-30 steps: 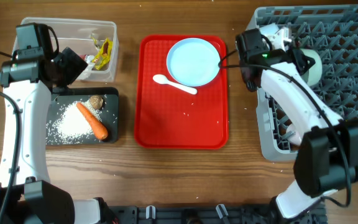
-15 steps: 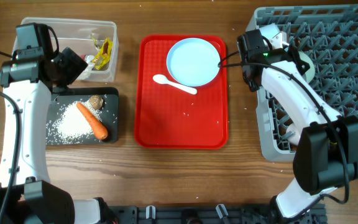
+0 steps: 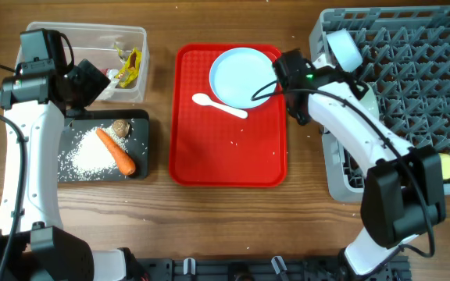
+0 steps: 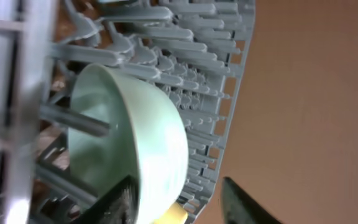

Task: Sort waste into correct bins and load items into the dishwasher rack
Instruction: 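Carry the mint green bowl into the dish rack and release it, then reach the right gripper to the white plate and grasp its rim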

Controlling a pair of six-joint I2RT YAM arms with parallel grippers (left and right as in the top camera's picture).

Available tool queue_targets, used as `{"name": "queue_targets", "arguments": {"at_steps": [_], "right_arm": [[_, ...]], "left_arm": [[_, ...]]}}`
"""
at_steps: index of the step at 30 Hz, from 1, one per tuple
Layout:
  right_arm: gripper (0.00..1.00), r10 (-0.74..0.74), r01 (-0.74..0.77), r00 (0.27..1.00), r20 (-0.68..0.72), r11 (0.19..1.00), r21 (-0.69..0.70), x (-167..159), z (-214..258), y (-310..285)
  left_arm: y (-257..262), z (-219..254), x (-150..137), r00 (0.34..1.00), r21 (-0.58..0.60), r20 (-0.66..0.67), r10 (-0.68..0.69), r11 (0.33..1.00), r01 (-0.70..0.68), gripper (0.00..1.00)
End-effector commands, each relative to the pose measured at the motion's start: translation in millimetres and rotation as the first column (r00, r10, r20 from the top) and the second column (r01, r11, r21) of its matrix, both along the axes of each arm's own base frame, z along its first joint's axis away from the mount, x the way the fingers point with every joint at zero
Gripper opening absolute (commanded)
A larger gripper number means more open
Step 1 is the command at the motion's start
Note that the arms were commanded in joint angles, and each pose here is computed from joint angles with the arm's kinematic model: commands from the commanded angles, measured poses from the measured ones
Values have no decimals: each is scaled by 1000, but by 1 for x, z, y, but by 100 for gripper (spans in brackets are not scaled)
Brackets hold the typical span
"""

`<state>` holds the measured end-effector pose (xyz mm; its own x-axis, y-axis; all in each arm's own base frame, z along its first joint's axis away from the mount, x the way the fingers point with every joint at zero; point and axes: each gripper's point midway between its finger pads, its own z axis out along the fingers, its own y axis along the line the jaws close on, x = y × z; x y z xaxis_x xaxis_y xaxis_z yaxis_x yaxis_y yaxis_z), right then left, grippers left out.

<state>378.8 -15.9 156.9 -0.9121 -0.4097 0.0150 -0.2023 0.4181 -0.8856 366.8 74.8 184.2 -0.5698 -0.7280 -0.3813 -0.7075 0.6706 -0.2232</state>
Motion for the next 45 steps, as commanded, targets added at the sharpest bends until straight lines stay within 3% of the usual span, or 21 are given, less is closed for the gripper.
{"name": "queue_targets", "arguments": {"at_steps": [1, 4, 10, 13, 15, 17, 20, 23, 24, 29, 31, 35, 37, 45], "right_arm": [[54, 37, -36, 999, -29, 999, 10, -1, -7, 15], [79, 34, -34, 999, -13, 999, 15, 1, -7, 16], [100, 3, -19, 986, 167, 996, 92, 18, 12, 24], [100, -19, -41, 952, 306, 981, 190, 28, 44, 35], [100, -18, -99, 937, 348, 943, 318, 31, 55, 57], [100, 22, -202, 938, 347, 847, 492, 31, 58, 96], [100, 118, -302, 948, 297, 632, 714, 23, 46, 159], [100, 243, -293, 944, 224, 297, 909, 3, 36, 230], [100, 272, -278, 939, 212, 230, 933, -3, 37, 242], [97, 185, -301, 945, 270, 165, 939, 17, 37, 254], [90, 91, -278, 960, 265, 201, 939, 34, 23, 247], [81, -112, -112, 983, 142, 240, 964, 60, -39, 223], [76, -190, -3, 981, 44, 211, 977, 67, -72, 204], [56, -239, 157, 965, -112, 180, 971, 71, -136, 171]], "left_arm": [[3, 3, 0, 1000, 5, 10, 20, 1000, -20, 100], [3, 3, 0, 1000, 5, 10, 20, 1000, -20, 100], [3, 3, 0, 1000, 5, 10, 20, 1000, -20, 100], [3, 3, 0, 1000, 5, 10, 20, 1000, -20, 100], [3, 3, 0, 1000, 5, 10, 20, 1000, -20, 100], [3, 3, 0, 1000, 5, 10, 20, 1000, -20, 100], [3, 3, 0, 1000, 5, 10, 20, 1000, -20, 100], [3, 3, 0, 1000, 5, 10, 20, 1000, -20, 100], [3, 3, 0, 1000, 5, 10, 20, 1000, -20, 100], [3, 3, 0, 1000, 5, 10, 20, 1000, -20, 100], [3, 3, 0, 1000, 5, 10, 20, 1000, -20, 100], [3, 3, 0, 1000, 5, 10, 20, 1000, -20, 100], [3, 3, 0, 1000, 5, 10, 20, 1000, -20, 100], [3, 3, 0, 1000, 5, 10, 20, 1000, -20, 100]]}}
